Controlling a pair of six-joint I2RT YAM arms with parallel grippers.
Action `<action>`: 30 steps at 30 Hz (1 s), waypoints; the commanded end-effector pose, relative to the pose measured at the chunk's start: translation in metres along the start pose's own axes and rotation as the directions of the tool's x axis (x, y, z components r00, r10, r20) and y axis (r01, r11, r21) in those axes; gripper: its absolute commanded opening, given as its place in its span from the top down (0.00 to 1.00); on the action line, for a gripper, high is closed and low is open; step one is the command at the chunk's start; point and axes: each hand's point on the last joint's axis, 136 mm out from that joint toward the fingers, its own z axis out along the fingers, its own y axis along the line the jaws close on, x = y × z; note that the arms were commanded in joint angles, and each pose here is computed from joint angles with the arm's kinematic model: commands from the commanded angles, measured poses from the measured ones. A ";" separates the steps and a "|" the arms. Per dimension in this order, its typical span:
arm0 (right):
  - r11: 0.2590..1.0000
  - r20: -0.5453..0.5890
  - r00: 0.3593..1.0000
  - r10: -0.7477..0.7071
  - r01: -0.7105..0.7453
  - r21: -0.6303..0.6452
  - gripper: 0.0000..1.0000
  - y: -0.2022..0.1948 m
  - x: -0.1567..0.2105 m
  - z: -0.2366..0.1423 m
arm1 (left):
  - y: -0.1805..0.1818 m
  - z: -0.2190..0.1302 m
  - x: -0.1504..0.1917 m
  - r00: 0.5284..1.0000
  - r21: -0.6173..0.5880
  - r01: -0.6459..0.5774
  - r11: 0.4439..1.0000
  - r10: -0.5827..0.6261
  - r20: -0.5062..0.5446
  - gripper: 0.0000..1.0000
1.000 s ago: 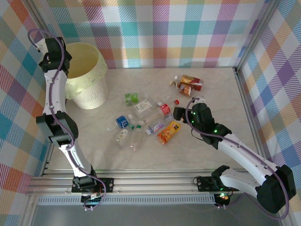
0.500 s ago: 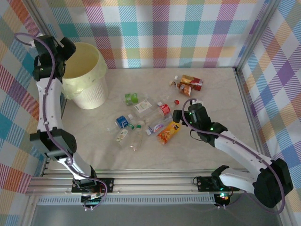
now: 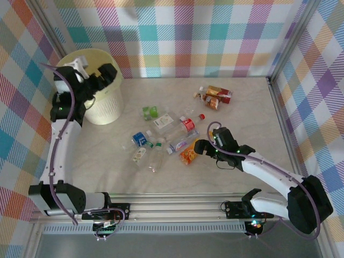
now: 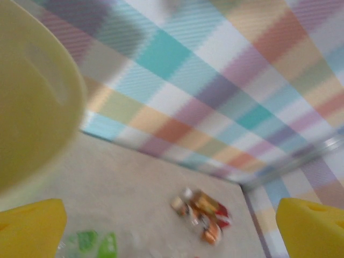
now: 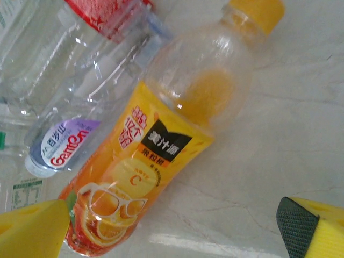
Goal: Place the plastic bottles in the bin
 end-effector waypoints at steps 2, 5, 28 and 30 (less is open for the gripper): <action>0.993 -0.046 0.999 0.012 -0.017 -0.113 0.00 0.027 -0.002 0.009 | -0.023 -0.008 0.031 0.998 0.083 0.000 0.997 0.006 -0.070 0.00; 0.980 -0.109 0.974 0.200 -0.199 0.017 0.00 0.016 0.009 0.011 | -0.019 -0.009 0.052 0.993 0.066 0.003 0.998 0.004 -0.115 0.00; 0.866 -0.178 0.868 0.463 -0.401 0.299 0.00 0.020 0.066 0.054 | 0.024 -0.029 0.102 0.971 -0.092 -0.038 0.995 0.015 -0.237 0.00; 0.853 -0.173 0.860 0.480 -0.413 0.319 0.01 0.013 0.070 0.055 | 0.025 -0.029 0.103 0.971 -0.095 -0.037 0.995 0.013 -0.239 0.00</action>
